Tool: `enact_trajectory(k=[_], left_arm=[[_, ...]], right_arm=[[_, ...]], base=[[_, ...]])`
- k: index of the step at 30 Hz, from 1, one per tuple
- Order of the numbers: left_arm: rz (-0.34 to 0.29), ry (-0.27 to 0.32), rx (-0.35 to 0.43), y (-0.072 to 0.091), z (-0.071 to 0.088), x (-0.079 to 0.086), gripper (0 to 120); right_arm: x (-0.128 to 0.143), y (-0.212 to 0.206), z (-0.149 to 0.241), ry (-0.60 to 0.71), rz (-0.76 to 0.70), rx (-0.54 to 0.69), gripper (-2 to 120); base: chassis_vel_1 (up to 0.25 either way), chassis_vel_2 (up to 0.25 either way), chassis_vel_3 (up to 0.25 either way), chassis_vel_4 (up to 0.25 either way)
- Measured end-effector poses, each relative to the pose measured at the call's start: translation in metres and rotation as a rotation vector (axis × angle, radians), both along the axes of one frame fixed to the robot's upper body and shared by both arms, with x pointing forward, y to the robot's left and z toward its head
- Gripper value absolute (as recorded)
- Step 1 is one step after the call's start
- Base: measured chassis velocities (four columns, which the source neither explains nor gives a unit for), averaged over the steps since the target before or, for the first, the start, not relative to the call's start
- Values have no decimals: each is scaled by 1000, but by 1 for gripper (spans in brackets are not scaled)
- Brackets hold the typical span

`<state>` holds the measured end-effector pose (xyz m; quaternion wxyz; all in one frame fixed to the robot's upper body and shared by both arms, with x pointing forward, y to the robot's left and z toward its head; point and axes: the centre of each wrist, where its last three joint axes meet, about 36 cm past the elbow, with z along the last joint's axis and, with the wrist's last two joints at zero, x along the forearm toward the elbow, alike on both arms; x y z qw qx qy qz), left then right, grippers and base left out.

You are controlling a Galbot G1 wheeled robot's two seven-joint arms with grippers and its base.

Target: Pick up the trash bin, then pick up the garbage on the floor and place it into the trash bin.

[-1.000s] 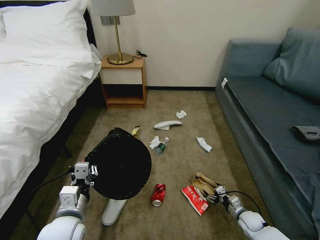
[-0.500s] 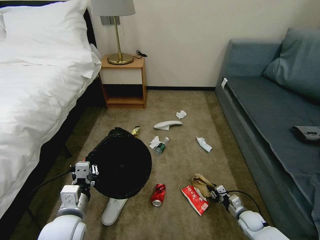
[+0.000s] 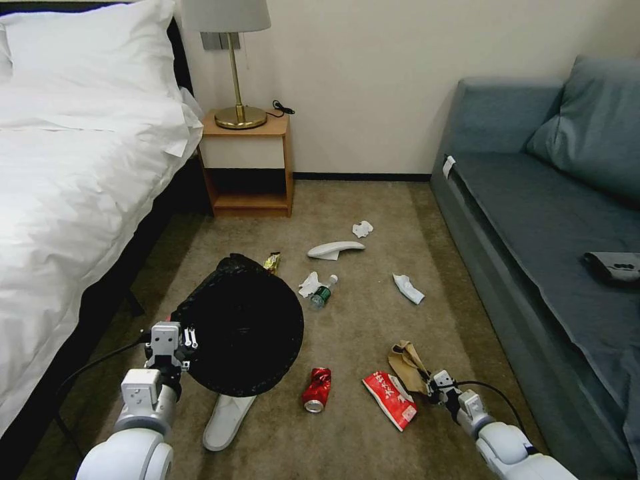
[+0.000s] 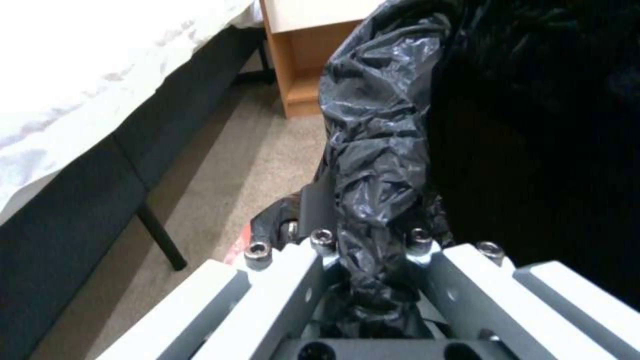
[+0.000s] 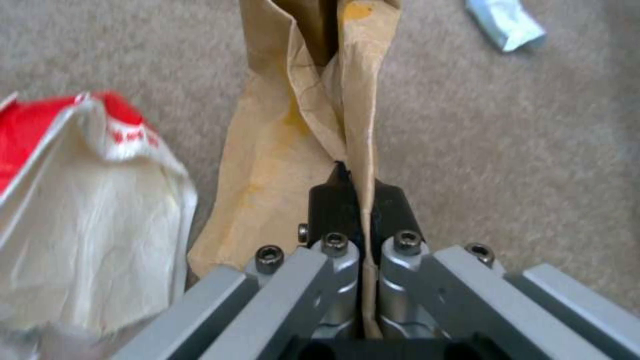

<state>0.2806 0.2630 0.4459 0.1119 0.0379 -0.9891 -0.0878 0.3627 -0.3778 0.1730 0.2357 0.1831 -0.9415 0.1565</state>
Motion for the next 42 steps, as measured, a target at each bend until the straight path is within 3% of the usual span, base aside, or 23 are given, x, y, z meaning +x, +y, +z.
enact_trajectory(k=[8,15,17,18,20,30,40,42], left_arm=[[-1,23,0,1,-12,7,2],[-16,75,-47,-3,-25,15,2],[-53,173,-144,-8,-28,17,2],[-53,173,-144,-8,-28,17,2],[-92,248,-202,-10,-27,22,2],[-148,373,-263,-10,-27,40,2],[-274,408,-302,-14,-26,65,2],[-310,399,-304,-15,-24,79,2]], right_arm=[[7,3,45,-142,-30,38,0],[10,0,99,-323,-34,40,0],[19,6,128,-432,-29,36,0],[19,6,128,-432,-29,36,0],[26,17,146,-502,-24,45,0],[25,67,204,-673,46,107,0],[10,112,239,-727,182,167,0],[5,121,246,-731,218,180,0]], base=[[0,0,0,0],[0,0,0,0],[0,0,0,0],[0,0,0,0],[0,0,0,0],[0,0,0,0],[0,0,0,0],[0,0,0,0]])
